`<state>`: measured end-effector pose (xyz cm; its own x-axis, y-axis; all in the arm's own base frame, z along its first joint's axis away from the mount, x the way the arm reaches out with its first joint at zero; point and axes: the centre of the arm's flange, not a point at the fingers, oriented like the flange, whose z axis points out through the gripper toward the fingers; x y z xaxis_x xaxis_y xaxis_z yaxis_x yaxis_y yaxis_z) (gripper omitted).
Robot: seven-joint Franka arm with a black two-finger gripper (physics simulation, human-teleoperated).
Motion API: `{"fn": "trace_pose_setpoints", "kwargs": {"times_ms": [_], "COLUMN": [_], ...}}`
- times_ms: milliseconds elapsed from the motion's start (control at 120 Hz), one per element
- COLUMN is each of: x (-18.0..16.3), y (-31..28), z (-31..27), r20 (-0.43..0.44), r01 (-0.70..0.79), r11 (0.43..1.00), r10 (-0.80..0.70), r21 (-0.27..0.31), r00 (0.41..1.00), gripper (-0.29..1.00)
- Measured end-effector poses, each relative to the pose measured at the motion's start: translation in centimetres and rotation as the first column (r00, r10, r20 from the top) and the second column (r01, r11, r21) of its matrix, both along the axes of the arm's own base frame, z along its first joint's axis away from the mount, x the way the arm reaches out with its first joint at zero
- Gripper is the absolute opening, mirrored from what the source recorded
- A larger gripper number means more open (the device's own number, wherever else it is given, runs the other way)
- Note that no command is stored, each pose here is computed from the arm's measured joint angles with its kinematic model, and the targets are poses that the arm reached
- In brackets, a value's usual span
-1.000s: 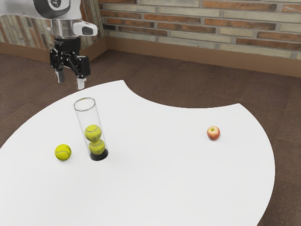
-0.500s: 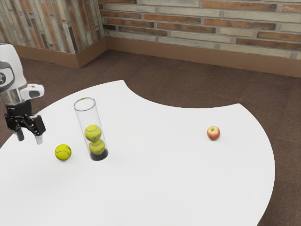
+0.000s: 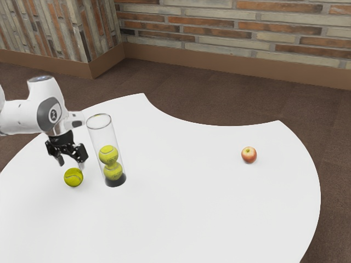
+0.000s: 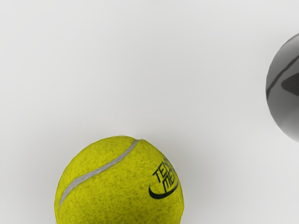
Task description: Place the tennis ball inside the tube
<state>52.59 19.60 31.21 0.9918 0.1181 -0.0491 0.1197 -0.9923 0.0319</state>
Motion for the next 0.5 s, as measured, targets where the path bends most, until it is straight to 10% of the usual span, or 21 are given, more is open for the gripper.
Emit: {"fn": "trace_pose_setpoints", "kwargs": {"times_ms": [500], "x": [-0.6], "y": [1.7], "z": [-5.0], "r20": [-0.029], "r01": [-0.044], "r11": [0.998], "r10": [0.043], "r21": [-0.033], "r00": [0.999], "gripper": [0.68]}}
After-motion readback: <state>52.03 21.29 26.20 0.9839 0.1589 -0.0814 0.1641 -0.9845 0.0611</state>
